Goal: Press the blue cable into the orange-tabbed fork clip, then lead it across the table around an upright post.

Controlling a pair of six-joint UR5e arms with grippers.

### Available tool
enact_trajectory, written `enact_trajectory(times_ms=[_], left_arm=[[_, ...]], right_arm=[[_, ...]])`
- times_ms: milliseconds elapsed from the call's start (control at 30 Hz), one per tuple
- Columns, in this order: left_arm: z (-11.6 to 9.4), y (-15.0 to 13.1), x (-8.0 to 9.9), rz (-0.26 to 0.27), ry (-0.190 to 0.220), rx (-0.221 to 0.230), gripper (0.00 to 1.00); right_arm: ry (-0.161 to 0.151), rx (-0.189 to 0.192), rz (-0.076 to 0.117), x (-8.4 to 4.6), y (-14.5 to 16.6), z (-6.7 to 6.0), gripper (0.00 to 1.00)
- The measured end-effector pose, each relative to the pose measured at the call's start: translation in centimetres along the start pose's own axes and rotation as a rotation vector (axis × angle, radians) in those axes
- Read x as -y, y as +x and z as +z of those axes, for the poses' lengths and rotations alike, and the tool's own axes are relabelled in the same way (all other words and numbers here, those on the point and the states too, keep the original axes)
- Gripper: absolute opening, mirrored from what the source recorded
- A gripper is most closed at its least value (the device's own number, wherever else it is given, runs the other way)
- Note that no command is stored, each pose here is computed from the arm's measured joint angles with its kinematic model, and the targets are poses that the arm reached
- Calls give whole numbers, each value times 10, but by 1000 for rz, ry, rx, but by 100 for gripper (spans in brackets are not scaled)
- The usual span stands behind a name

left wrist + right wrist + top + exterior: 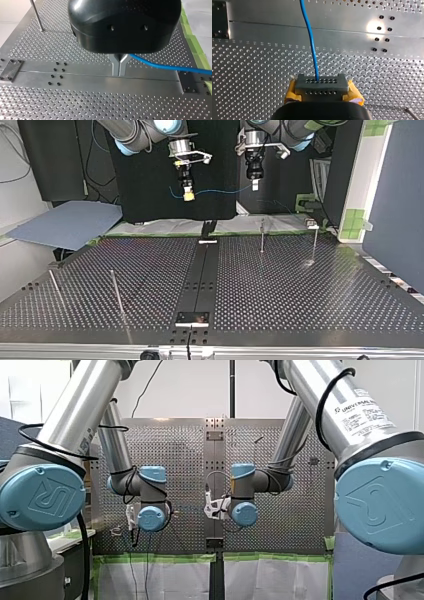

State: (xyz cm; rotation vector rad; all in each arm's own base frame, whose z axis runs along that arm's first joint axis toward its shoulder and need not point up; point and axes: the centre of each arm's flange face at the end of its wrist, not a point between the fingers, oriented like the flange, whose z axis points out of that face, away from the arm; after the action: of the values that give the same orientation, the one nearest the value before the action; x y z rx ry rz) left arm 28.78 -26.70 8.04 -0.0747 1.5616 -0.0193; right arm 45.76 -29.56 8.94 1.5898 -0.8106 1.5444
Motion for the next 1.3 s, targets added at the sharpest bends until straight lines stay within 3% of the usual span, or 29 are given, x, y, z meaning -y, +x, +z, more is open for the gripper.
enact_trajectory(times_ms=[633,867,1300], left_arm=[[-1,0,0,1,0,-1,2],[-9,18,-6,36,0,-52,2],[-11,24,-8,45,-1,-66,2]], right_arm=[[0,0,0,0,0,0,0],[0,1,-1,0,0,-1,0],[13,87,-31,4,-42,-14,0]])
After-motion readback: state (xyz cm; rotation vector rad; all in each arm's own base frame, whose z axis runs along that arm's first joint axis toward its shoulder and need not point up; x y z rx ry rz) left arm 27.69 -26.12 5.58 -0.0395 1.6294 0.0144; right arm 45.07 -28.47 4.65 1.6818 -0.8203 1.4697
